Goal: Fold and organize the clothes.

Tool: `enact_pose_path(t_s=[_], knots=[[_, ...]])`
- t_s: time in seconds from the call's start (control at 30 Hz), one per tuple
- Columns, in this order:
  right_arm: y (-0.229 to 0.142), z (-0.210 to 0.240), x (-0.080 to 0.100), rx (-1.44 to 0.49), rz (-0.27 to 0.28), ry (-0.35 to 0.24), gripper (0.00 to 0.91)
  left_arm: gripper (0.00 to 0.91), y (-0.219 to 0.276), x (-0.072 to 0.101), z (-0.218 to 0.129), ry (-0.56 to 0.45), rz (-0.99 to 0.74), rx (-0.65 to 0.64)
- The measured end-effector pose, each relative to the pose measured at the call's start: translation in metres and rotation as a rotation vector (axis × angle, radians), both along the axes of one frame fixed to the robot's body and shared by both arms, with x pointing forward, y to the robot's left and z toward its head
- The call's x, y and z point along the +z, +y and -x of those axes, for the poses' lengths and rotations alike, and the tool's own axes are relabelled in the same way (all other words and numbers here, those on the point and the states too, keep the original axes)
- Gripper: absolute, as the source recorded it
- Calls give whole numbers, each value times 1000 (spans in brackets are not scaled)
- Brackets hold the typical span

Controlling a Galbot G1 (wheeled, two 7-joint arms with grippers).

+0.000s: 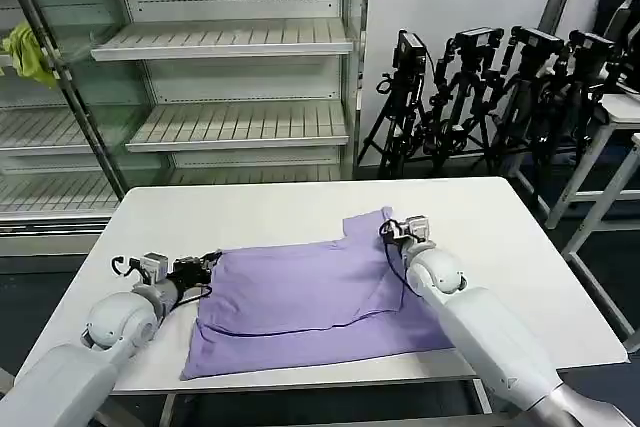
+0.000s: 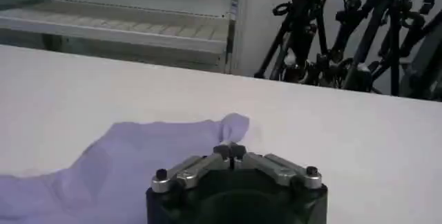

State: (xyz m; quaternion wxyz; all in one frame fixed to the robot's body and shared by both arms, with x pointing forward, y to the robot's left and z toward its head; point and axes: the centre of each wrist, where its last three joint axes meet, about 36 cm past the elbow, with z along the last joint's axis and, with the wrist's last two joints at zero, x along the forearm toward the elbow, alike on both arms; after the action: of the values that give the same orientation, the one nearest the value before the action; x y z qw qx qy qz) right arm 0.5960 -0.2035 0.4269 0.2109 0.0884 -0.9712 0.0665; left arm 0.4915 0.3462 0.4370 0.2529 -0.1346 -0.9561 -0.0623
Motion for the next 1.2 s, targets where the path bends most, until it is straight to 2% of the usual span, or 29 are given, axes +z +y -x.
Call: enact_pose_path(t_s=[0.27,0.57,1.2], knots=[[-1,2,7,8,-21,-39,0,50,2,6,4,-24,2,1],[-6,14,27,11,-55,-92,0,50,1,18,13,-50,13,-12],[-37,85,58,42,-75,-151,0,50,12,57,60,-87,3,-25]])
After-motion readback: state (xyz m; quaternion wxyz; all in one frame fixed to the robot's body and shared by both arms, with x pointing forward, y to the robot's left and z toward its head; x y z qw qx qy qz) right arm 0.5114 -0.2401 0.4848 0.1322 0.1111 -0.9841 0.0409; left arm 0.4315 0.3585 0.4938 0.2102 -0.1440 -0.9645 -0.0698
